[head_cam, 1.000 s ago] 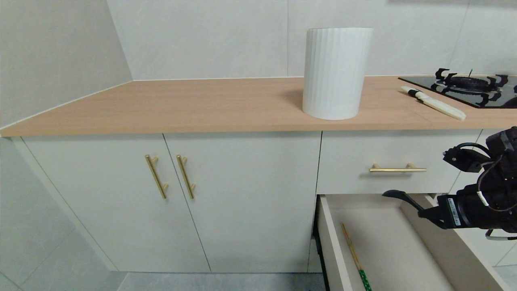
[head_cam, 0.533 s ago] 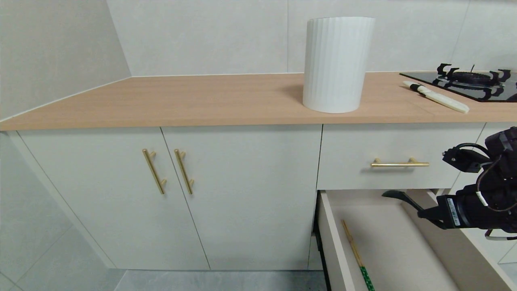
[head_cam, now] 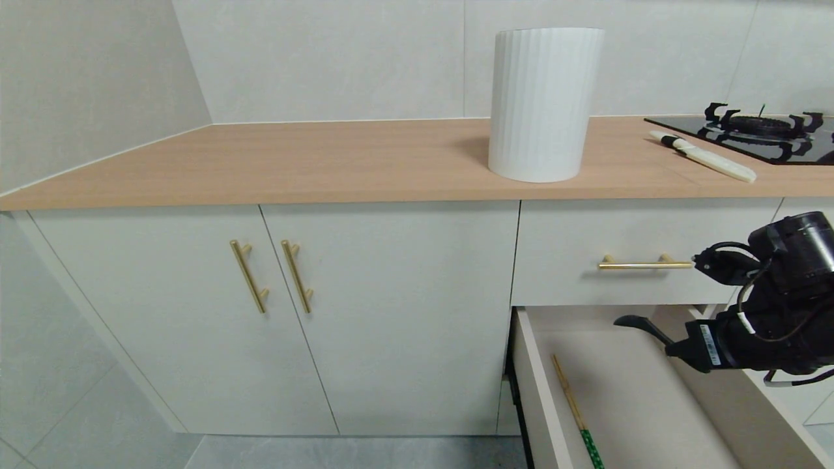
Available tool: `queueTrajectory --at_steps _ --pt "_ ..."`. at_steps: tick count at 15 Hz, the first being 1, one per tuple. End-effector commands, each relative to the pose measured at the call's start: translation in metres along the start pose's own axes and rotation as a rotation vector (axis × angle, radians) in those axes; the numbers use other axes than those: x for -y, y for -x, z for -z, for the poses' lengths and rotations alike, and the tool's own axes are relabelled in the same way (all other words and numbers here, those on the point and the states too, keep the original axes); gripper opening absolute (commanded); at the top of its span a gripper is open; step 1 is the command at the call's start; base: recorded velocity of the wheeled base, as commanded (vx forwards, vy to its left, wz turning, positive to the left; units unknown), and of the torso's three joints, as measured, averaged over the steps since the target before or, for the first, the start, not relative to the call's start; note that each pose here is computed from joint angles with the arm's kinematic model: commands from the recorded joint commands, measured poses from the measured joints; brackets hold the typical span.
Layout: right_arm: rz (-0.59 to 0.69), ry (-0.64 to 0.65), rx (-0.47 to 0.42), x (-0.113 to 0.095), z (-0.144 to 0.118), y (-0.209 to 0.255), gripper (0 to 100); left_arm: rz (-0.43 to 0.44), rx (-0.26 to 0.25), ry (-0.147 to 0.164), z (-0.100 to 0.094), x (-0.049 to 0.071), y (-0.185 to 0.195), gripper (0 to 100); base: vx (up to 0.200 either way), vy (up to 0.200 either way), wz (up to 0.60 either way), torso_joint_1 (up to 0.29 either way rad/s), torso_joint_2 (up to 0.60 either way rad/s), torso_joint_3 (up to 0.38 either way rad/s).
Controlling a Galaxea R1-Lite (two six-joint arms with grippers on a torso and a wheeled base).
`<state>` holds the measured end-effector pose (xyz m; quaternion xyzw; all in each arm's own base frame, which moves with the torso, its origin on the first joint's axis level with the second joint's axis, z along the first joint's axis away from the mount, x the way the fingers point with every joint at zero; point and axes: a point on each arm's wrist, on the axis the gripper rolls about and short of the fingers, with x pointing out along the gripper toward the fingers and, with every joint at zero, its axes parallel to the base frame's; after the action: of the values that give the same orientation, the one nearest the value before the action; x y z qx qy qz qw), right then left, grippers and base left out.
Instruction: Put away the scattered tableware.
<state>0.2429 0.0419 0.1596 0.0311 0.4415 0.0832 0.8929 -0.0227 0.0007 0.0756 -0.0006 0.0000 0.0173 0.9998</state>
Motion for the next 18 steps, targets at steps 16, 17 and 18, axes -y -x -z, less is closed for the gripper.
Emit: queueTrajectory --at_steps 16,17,18 --pt "0.112 0.0 -0.114 0.013 0.048 -0.168 0 -0.001 0.0 0.0 0.0 0.0 0.0 100 0.0 0.0 0.0 0.0 0.0 0.0" --pt "0.112 0.0 -0.114 0.013 0.047 -0.168 0 -0.001 0.0 0.0 0.0 0.0 0.0 100 0.0 0.0 0.0 0.0 0.0 0.0" --pt "0.135 0.001 -0.115 0.015 0.051 -0.177 0 -0.001 0.0 0.0 0.0 0.0 0.0 100 0.0 0.0 0.0 0.0 0.0 0.0"
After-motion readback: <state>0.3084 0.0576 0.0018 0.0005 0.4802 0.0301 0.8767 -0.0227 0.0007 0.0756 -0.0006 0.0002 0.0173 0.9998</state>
